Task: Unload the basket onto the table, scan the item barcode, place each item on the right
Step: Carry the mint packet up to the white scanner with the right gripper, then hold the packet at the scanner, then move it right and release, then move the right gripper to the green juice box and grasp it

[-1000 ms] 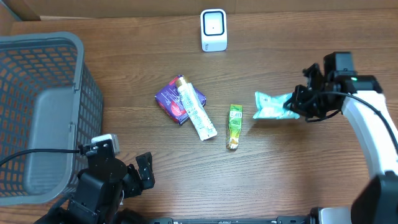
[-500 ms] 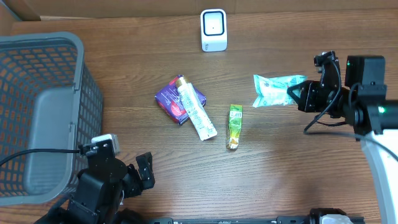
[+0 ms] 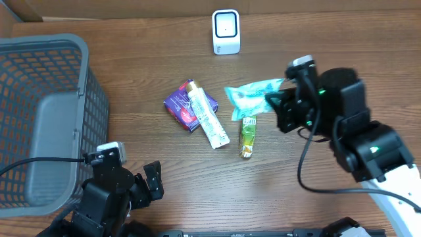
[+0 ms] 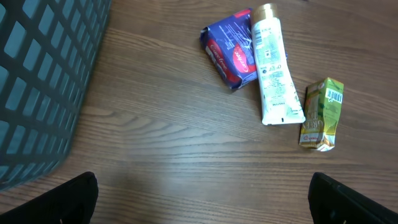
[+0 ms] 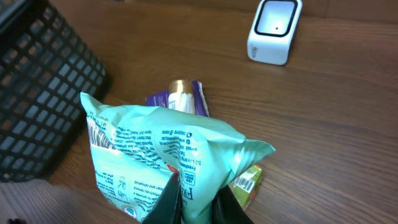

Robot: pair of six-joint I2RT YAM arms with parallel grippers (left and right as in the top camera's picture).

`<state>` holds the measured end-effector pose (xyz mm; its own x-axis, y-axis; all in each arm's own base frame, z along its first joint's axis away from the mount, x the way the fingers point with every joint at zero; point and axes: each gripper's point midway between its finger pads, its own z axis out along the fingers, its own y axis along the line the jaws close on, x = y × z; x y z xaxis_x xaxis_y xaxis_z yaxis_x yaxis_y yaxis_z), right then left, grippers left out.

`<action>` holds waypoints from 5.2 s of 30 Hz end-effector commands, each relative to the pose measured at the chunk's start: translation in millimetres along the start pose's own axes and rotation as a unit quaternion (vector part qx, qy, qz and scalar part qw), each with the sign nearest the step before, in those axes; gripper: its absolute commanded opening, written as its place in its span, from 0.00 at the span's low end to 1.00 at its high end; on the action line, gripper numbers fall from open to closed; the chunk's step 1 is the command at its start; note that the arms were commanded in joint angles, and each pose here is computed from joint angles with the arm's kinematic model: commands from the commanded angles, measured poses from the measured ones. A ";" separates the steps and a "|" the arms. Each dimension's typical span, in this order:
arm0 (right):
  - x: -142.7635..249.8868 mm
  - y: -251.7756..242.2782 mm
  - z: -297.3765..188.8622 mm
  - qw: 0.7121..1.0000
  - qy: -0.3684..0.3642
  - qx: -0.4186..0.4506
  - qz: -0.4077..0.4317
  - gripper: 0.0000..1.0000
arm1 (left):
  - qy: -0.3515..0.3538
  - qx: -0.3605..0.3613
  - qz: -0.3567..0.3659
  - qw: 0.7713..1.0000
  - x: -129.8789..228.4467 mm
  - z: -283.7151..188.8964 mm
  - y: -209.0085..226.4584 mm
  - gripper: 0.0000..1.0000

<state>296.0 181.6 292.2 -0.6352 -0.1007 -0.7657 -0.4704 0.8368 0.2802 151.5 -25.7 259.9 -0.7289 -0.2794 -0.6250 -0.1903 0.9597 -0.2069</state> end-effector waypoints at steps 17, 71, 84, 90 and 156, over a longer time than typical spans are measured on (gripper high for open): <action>-92.1 -5.1 1.9 0.980 -0.067 0.185 -0.019 0.04 | 0.000 -0.002 -0.007 1.000 0.6 1.7 0.6 1.00; -149.8 -132.7 292.5 0.706 -0.005 0.484 -0.518 0.04 | 0.000 -0.002 -0.007 1.000 0.6 1.7 0.6 1.00; -190.1 -83.3 234.8 0.760 -0.067 0.455 -0.459 0.04 | 0.000 -0.002 -0.007 1.000 0.6 1.7 0.6 1.00; -195.8 -45.5 160.1 0.843 -0.064 0.343 -0.410 0.04 | 0.000 -0.002 -0.007 1.000 0.6 1.7 0.6 1.00; 152.9 -71.9 91.4 0.892 0.356 -0.001 0.280 0.65 | 0.000 -0.002 -0.007 1.000 0.6 1.7 0.6 1.00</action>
<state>310.2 121.9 113.8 -0.9898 0.1331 0.0506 0.1409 0.8620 0.4869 151.4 -25.6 258.2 -0.7316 -0.2779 -0.6225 -0.1912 0.9601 -0.2039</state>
